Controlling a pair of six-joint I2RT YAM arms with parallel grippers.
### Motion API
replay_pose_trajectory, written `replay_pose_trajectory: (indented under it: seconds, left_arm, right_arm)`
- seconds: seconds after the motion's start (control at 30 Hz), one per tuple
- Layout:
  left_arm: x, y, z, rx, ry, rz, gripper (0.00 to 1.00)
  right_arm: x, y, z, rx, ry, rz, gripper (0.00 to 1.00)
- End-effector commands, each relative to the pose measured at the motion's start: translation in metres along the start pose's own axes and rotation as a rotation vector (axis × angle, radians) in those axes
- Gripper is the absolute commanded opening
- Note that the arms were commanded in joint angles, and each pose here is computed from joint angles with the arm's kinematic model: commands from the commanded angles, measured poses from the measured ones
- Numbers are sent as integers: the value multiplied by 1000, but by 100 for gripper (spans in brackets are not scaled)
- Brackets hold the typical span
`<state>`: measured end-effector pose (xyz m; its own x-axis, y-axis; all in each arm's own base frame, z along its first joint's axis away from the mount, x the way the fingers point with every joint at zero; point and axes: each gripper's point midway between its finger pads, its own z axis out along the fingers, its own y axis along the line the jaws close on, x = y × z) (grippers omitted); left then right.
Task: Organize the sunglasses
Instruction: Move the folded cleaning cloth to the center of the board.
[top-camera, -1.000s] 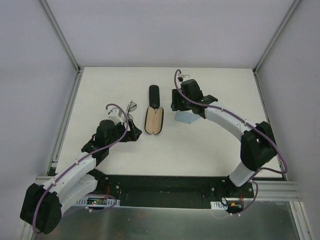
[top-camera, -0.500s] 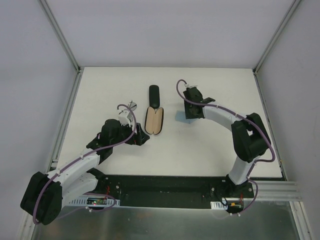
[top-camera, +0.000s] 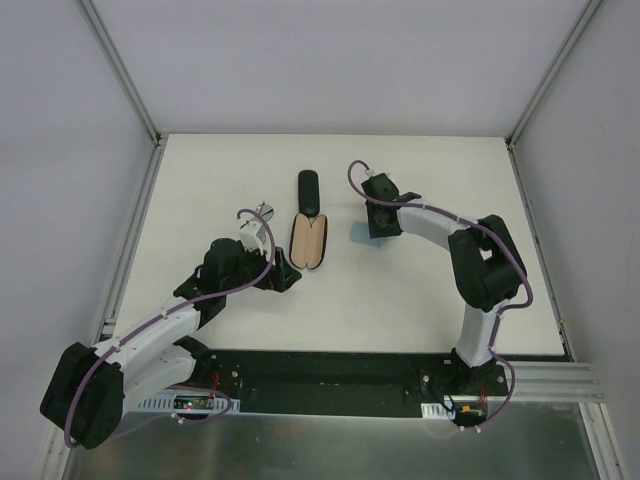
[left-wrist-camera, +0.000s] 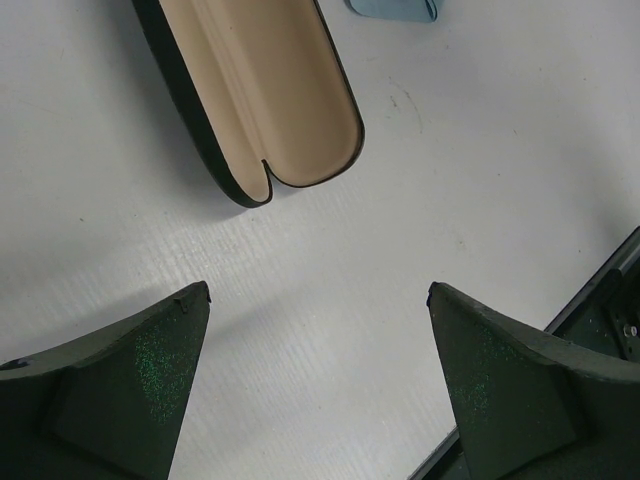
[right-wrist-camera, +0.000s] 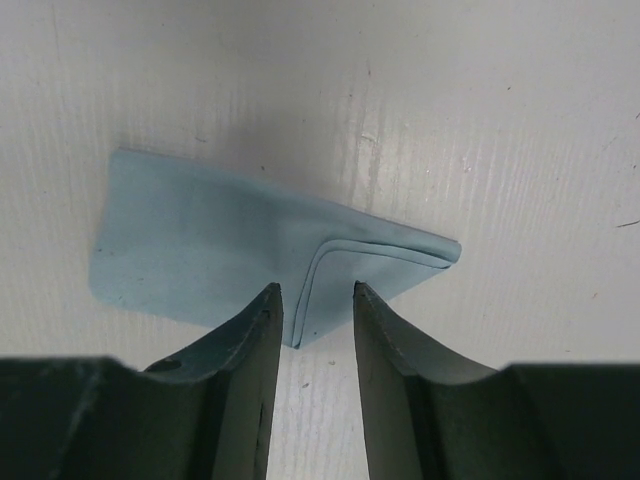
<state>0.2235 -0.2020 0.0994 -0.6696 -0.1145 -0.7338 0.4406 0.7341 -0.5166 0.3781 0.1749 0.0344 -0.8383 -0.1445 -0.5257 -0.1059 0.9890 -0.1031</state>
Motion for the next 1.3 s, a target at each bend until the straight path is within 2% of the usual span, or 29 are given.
replay_pose_trajectory:
  seconds: [0.0,0.37,0.8,1.07,1.17,1.27]
  left_arm:
    - [-16,-15,1,54,-37,41,90]
    - [-17,-17,0,60,-44,48,89]
    - [-19,-18,-2,60,-51,52,89]
    - [-19,-20,-2,65,-52,59,89]
    - [-19,-20,-2,63,-52,59,89]
    - [-18,-21,-2,65,-50,61,89]
  right_arm:
    - [-11,-2,0,9,-5,26,35]
    - [-2,-6,8,16,38,25,26]
    - [-6,2,2,-39,15,24,31]
    - [-1,1,6,-23,44,12,28]
    - [3,-3,5,-7,50,15,13]
    - [1,-6,-3,-13,16,29,8]
